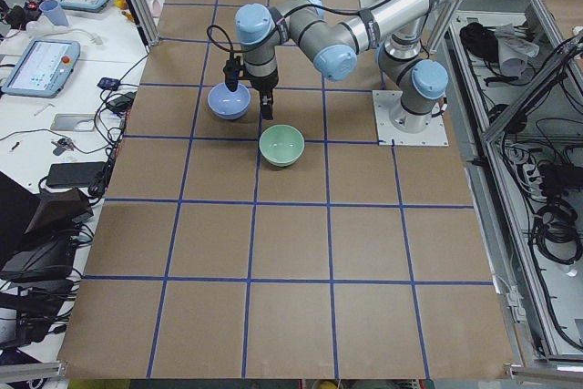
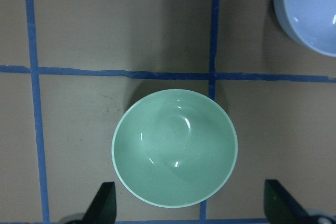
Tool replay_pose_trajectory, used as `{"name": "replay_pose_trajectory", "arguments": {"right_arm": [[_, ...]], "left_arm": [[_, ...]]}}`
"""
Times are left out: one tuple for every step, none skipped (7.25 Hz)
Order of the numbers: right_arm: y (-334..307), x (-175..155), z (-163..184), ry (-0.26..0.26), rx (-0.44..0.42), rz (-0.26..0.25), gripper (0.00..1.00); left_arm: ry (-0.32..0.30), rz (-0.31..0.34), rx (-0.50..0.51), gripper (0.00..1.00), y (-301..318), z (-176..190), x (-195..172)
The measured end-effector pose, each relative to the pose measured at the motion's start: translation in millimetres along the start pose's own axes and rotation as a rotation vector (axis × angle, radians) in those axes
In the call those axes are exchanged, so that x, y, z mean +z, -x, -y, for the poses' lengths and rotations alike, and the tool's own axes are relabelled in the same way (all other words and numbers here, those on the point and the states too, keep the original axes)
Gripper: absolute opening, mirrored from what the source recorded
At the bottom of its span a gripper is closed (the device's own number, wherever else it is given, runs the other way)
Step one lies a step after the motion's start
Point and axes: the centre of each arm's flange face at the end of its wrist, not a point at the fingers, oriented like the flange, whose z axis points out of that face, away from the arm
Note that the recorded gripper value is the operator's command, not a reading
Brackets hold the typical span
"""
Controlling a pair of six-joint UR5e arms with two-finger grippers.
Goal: Stack green bowl on blue bowl
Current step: 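Move the left gripper down to the rim of the green bowl, then close the left gripper on the green bowl's rim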
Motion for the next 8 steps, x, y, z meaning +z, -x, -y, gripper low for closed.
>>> {"name": "replay_pose_trajectory", "arguments": {"right_arm": [[0, 0, 0, 0.000, 0.000, 0.000, 1.00], [0, 0, 0, 0.000, 0.000, 0.000, 1.00], [0, 0, 0, 0.000, 0.000, 0.000, 1.00], [0, 0, 0, 0.000, 0.000, 0.000, 1.00], [0, 0, 0, 0.001, 0.000, 0.000, 1.00], [0, 0, 0, 0.001, 0.000, 0.000, 1.00], [0, 0, 0, 0.001, 0.000, 0.000, 1.00], [0, 0, 0, 0.000, 0.000, 0.000, 1.00]], "left_arm": [[0.010, -0.015, 0.006, 1.00, 23, -7, 21], [0.026, -0.032, 0.009, 1.00, 41, -15, 40], [0.040, -0.044, 0.012, 1.00, 50, -19, 59], [0.041, -0.041, 0.016, 1.00, 53, -22, 79], [0.035, -0.033, 0.020, 1.00, 54, -23, 92], [0.030, -0.028, 0.030, 1.00, 55, -24, 100], [0.023, -0.021, 0.048, 1.00, 56, -23, 107], [0.013, -0.013, 0.072, 1.00, 57, -23, 114]]}}
